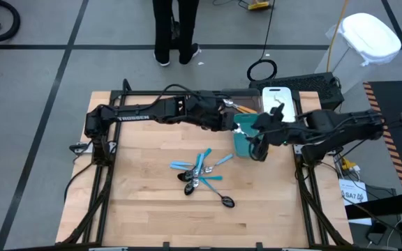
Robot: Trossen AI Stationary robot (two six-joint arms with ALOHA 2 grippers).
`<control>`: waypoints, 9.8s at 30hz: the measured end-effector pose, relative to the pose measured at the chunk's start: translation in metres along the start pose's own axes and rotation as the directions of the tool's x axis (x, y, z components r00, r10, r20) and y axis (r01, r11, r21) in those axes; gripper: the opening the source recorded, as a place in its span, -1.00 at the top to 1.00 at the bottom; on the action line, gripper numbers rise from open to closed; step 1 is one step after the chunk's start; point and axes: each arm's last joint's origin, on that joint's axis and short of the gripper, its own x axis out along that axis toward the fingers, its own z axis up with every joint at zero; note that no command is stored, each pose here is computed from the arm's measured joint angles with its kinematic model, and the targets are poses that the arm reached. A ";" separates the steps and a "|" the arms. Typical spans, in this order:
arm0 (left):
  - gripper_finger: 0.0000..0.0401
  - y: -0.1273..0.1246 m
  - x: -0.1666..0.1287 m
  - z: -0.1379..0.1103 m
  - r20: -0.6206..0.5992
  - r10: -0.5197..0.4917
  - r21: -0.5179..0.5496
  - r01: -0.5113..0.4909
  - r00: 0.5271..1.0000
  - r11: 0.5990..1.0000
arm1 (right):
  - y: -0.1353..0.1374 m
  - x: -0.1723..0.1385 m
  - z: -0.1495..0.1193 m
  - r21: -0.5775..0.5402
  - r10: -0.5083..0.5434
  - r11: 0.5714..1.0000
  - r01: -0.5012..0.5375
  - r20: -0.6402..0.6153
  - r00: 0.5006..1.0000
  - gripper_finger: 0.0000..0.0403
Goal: Sort silverware by color (type)
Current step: Put the orange spoon into the black bin
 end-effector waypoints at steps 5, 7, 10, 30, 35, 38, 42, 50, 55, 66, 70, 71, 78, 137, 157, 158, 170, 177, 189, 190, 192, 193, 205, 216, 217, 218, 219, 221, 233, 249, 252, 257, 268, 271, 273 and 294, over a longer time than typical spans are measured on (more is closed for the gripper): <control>0.97 0.005 -0.004 0.013 0.014 0.005 -0.039 -0.005 1.000 0.999 | -0.005 -0.015 -0.003 -0.029 -0.036 0.999 0.037 0.027 0.999 -0.11; 0.97 0.007 -0.007 0.020 0.032 0.003 -0.052 -0.002 0.999 0.999 | -0.005 -0.019 -0.004 -0.053 -0.049 0.997 0.051 0.030 0.998 -0.11; 0.97 0.008 -0.016 0.030 0.057 0.003 -0.061 0.001 0.998 0.998 | -0.003 -0.021 -0.006 -0.099 -0.073 0.992 0.077 0.041 0.997 -0.11; 0.97 0.015 -0.036 0.062 0.056 -0.065 -0.113 0.071 0.996 0.991 | -0.005 -0.025 -0.012 -0.178 -0.178 0.966 0.190 0.079 0.981 -0.11; 0.97 0.016 -0.037 0.069 0.075 -0.085 -0.118 0.094 0.994 0.989 | -0.006 -0.024 -0.012 -0.147 -0.229 0.959 0.241 0.095 0.969 -0.09; 0.97 0.017 -0.038 0.070 0.066 -0.096 -0.116 0.103 0.993 0.988 | -0.007 -0.025 -0.012 -0.153 -0.248 0.953 0.263 0.112 0.962 -0.02; 0.97 0.016 -0.038 0.070 0.055 -0.104 -0.117 0.109 0.993 0.987 | -0.007 -0.025 -0.011 -0.155 -0.265 0.947 0.282 0.126 0.956 0.07; 0.97 0.014 -0.037 0.066 0.034 -0.113 -0.099 0.116 0.993 0.988 | -0.007 -0.025 -0.008 -0.126 -0.312 0.933 0.337 0.183 0.932 0.07; 0.97 0.015 -0.037 0.068 0.038 -0.112 -0.094 0.115 0.993 0.989 | -0.008 -0.026 -0.008 -0.096 -0.312 0.938 0.333 0.184 0.932 -0.05; 0.97 0.013 -0.038 0.069 0.012 -0.146 -0.069 0.146 0.989 0.987 | -0.010 -0.026 -0.015 -0.049 -0.266 0.962 0.270 0.082 0.961 -0.19; 0.97 0.013 -0.038 0.069 0.010 -0.149 -0.067 0.149 0.989 0.987 | -0.011 -0.026 -0.016 -0.046 -0.269 0.961 0.273 0.079 0.960 -0.16; 0.97 0.013 -0.038 0.069 0.009 -0.150 -0.067 0.150 0.989 0.986 | -0.010 -0.026 -0.016 -0.054 -0.267 0.961 0.272 0.080 0.960 -0.16; 0.97 0.012 -0.037 0.067 -0.008 -0.163 -0.066 0.162 0.987 0.985 | -0.010 -0.026 -0.015 -0.075 -0.265 0.960 0.271 0.086 0.960 -0.14; 0.97 0.013 -0.036 0.064 -0.010 -0.137 -0.079 0.136 0.991 0.988 | -0.005 -0.025 -0.009 -0.103 -0.227 0.965 0.241 0.131 0.965 0.64; 0.42 0.011 -0.035 0.060 -0.029 -0.142 0.075 0.143 0.989 0.987 | -0.005 -0.025 -0.009 -0.101 -0.227 0.965 0.240 0.130 0.965 0.65; 0.33 0.011 -0.036 0.060 -0.032 -0.136 0.081 0.138 0.990 0.987 | -0.005 -0.025 -0.009 -0.100 -0.227 0.965 0.241 0.130 0.965 0.65; -0.02 -0.019 -0.096 0.092 0.097 -0.041 0.279 0.012 0.994 0.960 | -0.006 -0.025 -0.010 -0.103 -0.228 0.965 0.241 0.125 0.966 0.65; -0.02 -0.030 -0.146 0.097 0.097 0.080 0.432 -0.114 0.992 0.895 | -0.013 -0.023 -0.012 -0.106 -0.248 0.961 0.254 0.063 0.967 0.65; -0.02 -0.026 -0.156 0.050 -0.137 0.310 0.609 -0.167 0.941 0.775 | -0.040 -0.008 0.000 -0.217 -0.242 0.950 0.223 -0.064 0.968 0.65; -0.02 -0.028 -0.154 0.046 -0.138 0.317 0.620 -0.168 0.938 0.766 | -0.043 -0.007 0.001 -0.229 -0.234 0.950 0.210 -0.081 0.969 0.65; -0.02 -0.035 -0.150 0.037 -0.141 0.298 0.681 -0.126 0.944 0.721 | -0.050 -0.004 0.003 -0.247 -0.217 0.951 0.184 -0.112 0.970 0.65; -0.02 -0.041 -0.147 0.032 -0.139 0.268 0.720 -0.089 0.953 0.688 | -0.053 -0.003 0.004 -0.256 -0.208 0.951 0.171 -0.124 0.970 0.65; 0.03 -0.074 -0.113 0.014 -0.084 0.034 0.836 0.052 0.996 0.546 | -0.094 0.008 0.018 -0.330 -0.194 0.934 0.136 -0.151 0.969 0.65; 0.22 -0.059 -0.035 0.004 -0.119 0.073 0.797 0.051 0.990 0.601 | -0.131 0.022 0.018 -0.309 -0.170 0.946 0.099 -0.211 0.963 0.65; 0.23 -0.059 -0.026 0.001 -0.110 0.067 0.796 0.047 0.992 0.604 | -0.133 0.024 0.017 -0.304 -0.162 0.948 0.092 -0.216 0.963 0.65; 0.24 -0.060 -0.019 -0.001 -0.094 0.051 0.795 0.044 0.994 0.605 | -0.135 0.026 0.016 -0.298 -0.167 0.950 0.096 -0.221 0.961 0.65; 0.24 -0.060 -0.013 -0.004 -0.085 0.058 0.793 0.032 0.995 0.609 | -0.138 0.028 0.015 -0.290 -0.169 0.952 0.099 -0.230 0.958 0.65; 0.25 -0.058 0.003 -0.011 -0.057 0.060 0.793 0.009 0.997 0.610 | -0.141 0.033 0.011 -0.275 -0.158 0.957 0.088 -0.248 0.956 0.65; 0.26 -0.049 0.043 -0.034 0.027 0.113 0.745 -0.096 0.993 0.660 | -0.153 0.060 -0.009 -0.194 -0.055 0.981 -0.007 -0.314 0.948 0.65; 0.53 -0.037 0.007 -0.062 -0.030 0.439 0.896 -0.171 0.898 0.410 | -0.155 0.058 -0.010 -0.115 -0.034 0.993 -0.001 -0.308 0.951 0.65; 0.54 -0.030 -0.002 -0.062 -0.047 0.519 0.910 -0.178 0.854 0.375 | -0.154 0.058 -0.010 -0.096 -0.023 0.995 -0.007 -0.306 0.952 0.65; 0.54 -0.014 0.001 -0.067 -0.065 0.590 0.925 -0.173 0.805 0.338 | -0.153 0.059 -0.010 -0.056 -0.008 0.998 -0.010 -0.302 0.953 0.65; 0.54 0.049 -0.066 -0.091 -0.022 0.482 0.835 -0.249 0.876 0.491 | -0.152 0.059 -0.010 -0.021 0.005 1.000 -0.012 -0.299 0.954 0.65; 0.54 0.070 -0.102 -0.093 0.030 0.398 0.759 -0.280 0.917 0.588 | -0.152 0.060 -0.008 -0.034 -0.001 0.999 -0.009 -0.289 0.957 0.65; 0.54 0.078 -0.123 -0.094 0.069 0.317 0.707 -0.271 0.946 0.654 | -0.153 0.063 -0.007 -0.036 -0.012 0.999 0.002 -0.288 0.958 0.65; 0.54 0.091 -0.183 -0.093 0.255 0.331 0.616 -0.417 0.908 0.668 | -0.177 0.140 0.001 -0.019 -0.054 0.999 0.051 -0.411 0.910 0.65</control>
